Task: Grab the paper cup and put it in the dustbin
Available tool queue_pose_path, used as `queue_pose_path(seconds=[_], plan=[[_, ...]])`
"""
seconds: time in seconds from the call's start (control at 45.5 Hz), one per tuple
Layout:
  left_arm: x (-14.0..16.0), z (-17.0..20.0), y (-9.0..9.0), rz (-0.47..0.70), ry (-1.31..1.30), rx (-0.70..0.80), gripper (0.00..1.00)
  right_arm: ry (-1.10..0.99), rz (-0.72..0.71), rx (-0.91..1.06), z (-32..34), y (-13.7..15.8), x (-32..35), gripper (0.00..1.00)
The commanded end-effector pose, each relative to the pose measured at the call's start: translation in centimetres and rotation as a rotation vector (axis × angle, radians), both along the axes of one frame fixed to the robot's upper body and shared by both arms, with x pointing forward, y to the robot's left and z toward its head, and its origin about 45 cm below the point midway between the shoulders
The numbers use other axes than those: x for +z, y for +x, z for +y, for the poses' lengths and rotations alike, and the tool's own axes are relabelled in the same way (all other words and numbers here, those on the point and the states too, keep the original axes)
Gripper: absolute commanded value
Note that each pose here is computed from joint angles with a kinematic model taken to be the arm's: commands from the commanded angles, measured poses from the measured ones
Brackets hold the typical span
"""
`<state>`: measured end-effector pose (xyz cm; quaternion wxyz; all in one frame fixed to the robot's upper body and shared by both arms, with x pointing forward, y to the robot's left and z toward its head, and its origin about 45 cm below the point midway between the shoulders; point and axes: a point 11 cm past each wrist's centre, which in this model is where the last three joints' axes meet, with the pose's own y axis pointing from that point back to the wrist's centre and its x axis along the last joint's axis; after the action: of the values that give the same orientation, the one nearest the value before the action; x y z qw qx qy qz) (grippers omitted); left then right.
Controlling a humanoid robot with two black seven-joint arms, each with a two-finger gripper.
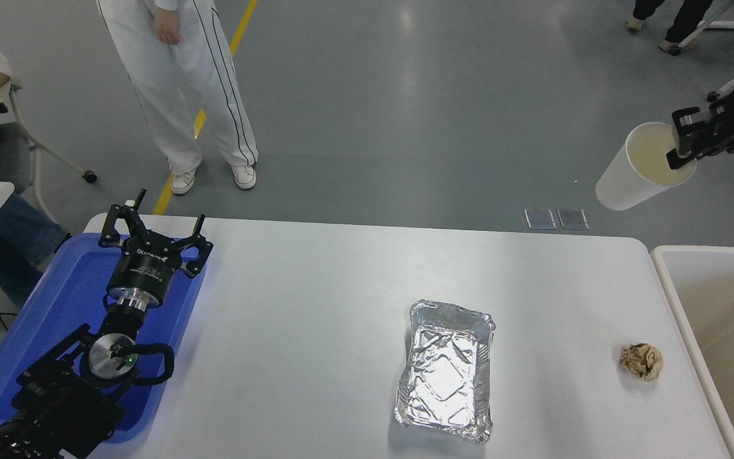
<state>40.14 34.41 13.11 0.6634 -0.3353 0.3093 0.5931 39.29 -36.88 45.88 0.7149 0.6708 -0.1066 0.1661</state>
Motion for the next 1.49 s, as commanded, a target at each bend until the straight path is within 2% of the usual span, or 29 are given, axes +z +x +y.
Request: queue_pose_path(seconds=[0.0, 0.22, 0.484, 0.659, 0.813, 1.187, 1.473], plan=[[0.0, 0.0, 0.0, 0.000, 0.000, 0.000, 1.00, -0.064, -0.021, -0.028, -1.2, -0.6, 1.8, 0.00], [0.0, 0.1, 0.0, 0.000, 0.000, 0.002, 1.00, -0.099, 0.045, -0.060, -3.2, -0.7, -0.8, 0.00], [0.0, 0.1, 0.0, 0.000, -0.001, 0.003, 1.00, -0.112, 0.044, -0.211, -10.4, -1.7, -2.9, 0.00], [0.0, 0.1, 0.0, 0.000, 0.000, 0.002, 1.00, -0.196, 0.031, -0.308, -16.7, -3.1, -3.4, 0.00], [-0.1, 0.1, -0.1, 0.002, -0.001, 0.003, 1.00, -0.246, 0.038, -0.355, -19.4, -3.6, -4.4, 0.00], [-0.1, 0.1, -0.1, 0.001, -0.001, 0.004, 1.00, -0.242, 0.116, -0.553, -27.2, -10.8, -8.9, 0.00], [-0.1, 0.1, -0.1, 0.001, -0.001, 0.004, 1.00, -0.053, 0.190, -0.611, -26.9, -13.8, -17.3, 0.00]])
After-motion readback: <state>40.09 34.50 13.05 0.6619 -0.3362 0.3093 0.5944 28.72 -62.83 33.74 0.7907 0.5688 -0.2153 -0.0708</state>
